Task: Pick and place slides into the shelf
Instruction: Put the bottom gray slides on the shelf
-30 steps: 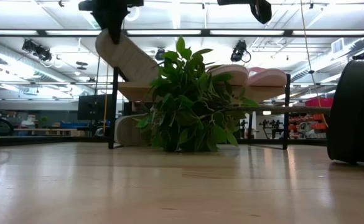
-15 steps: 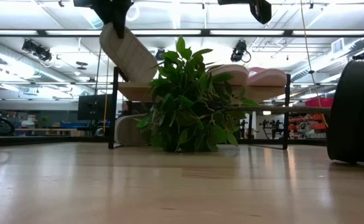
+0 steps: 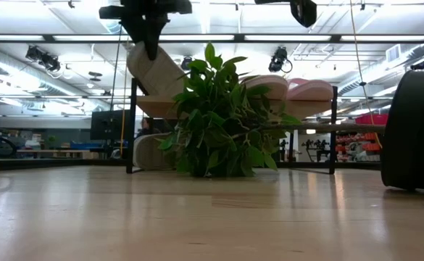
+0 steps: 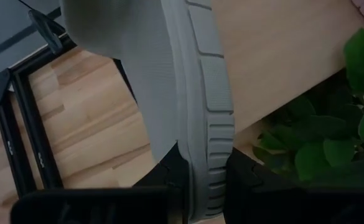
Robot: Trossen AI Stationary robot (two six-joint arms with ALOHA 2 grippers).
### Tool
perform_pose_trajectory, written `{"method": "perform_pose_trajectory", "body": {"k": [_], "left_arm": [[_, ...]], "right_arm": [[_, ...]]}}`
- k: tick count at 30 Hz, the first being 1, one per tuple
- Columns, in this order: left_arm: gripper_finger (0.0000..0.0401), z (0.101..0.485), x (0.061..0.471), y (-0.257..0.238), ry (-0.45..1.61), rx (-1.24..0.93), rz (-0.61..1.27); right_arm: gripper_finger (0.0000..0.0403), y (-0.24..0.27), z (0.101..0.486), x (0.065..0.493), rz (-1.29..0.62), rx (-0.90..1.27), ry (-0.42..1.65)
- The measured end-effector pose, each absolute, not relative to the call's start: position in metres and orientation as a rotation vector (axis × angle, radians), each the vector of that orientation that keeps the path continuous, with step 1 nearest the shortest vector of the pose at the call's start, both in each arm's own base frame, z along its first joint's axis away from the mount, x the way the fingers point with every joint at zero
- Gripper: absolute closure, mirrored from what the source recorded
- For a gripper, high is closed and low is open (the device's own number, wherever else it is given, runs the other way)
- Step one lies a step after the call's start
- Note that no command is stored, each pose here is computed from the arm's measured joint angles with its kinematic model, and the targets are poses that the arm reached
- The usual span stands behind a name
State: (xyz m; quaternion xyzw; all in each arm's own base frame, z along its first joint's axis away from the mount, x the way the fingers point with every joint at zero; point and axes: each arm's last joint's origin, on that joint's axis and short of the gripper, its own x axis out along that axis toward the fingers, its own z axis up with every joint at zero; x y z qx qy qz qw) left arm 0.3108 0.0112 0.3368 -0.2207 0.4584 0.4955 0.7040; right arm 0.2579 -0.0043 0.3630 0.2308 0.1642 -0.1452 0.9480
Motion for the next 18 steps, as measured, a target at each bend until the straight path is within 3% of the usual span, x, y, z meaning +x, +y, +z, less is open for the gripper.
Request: {"method": "perform_pose_trajectory", "body": {"k": [18], "left_arm": [[0.0345,0.328,0.323,0.011,0.981,-0.545,1.107]], "right_arm": [[0.0391,-0.003,0.362,0.258,-0.292,0.466,0.343]]}}
